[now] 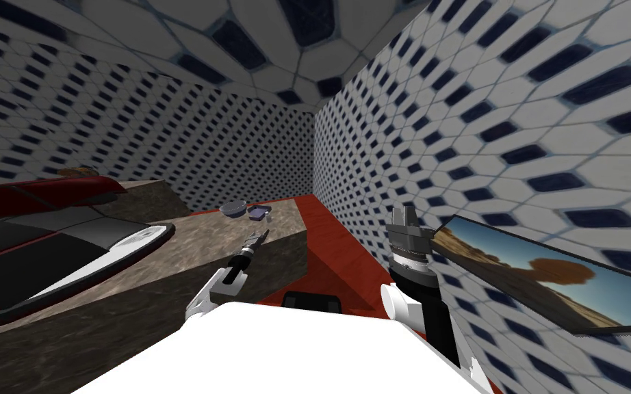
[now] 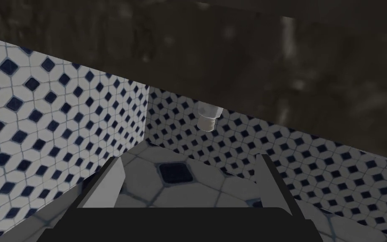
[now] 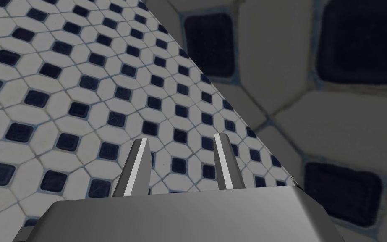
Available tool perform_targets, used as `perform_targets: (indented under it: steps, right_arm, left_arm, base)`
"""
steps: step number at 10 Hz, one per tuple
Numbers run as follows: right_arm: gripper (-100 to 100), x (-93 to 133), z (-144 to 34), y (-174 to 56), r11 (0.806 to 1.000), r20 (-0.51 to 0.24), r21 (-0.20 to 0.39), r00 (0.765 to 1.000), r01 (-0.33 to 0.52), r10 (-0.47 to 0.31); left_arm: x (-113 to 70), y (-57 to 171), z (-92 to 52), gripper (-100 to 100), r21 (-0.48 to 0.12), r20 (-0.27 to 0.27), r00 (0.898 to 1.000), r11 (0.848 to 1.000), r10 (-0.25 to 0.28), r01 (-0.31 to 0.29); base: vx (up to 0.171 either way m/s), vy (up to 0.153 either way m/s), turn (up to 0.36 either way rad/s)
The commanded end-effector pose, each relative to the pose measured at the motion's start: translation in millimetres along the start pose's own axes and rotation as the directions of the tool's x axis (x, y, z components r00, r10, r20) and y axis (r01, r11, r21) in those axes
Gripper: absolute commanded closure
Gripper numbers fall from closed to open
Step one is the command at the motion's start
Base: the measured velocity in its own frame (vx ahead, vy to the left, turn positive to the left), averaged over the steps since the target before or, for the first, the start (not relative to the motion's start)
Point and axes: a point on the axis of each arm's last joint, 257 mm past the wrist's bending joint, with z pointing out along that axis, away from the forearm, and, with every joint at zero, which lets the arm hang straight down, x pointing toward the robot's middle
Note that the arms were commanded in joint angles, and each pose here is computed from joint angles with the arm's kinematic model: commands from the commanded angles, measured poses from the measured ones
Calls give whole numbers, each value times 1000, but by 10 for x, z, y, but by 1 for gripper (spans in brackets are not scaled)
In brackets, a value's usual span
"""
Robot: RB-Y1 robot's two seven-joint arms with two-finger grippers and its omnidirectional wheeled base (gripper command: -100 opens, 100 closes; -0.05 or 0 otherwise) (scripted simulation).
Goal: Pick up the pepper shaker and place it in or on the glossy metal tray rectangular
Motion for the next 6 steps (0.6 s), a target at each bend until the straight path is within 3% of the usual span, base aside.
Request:
perform_targets:
  steps: [1, 4, 6]
  right_arm:
    - [0, 0, 0, 0, 1000, 0, 0, 1000, 0, 0]
    - [0, 0, 0, 0, 1000, 0, 0, 1000, 0, 0]
    - [0, 0, 0, 0, 1000, 0, 0, 1000, 0, 0]
  left_arm:
    - [-24, 87, 95, -100, -8, -5, 998, 998, 67, -67]
    - [-120, 184, 246, -100, -15, 1, 989, 989, 149, -149]
    - [-128, 199, 263, -100, -16, 3, 988, 988, 152, -152]
  base:
    - [186, 49, -110]
    - [173, 57, -96]
    - [109, 64, -26]
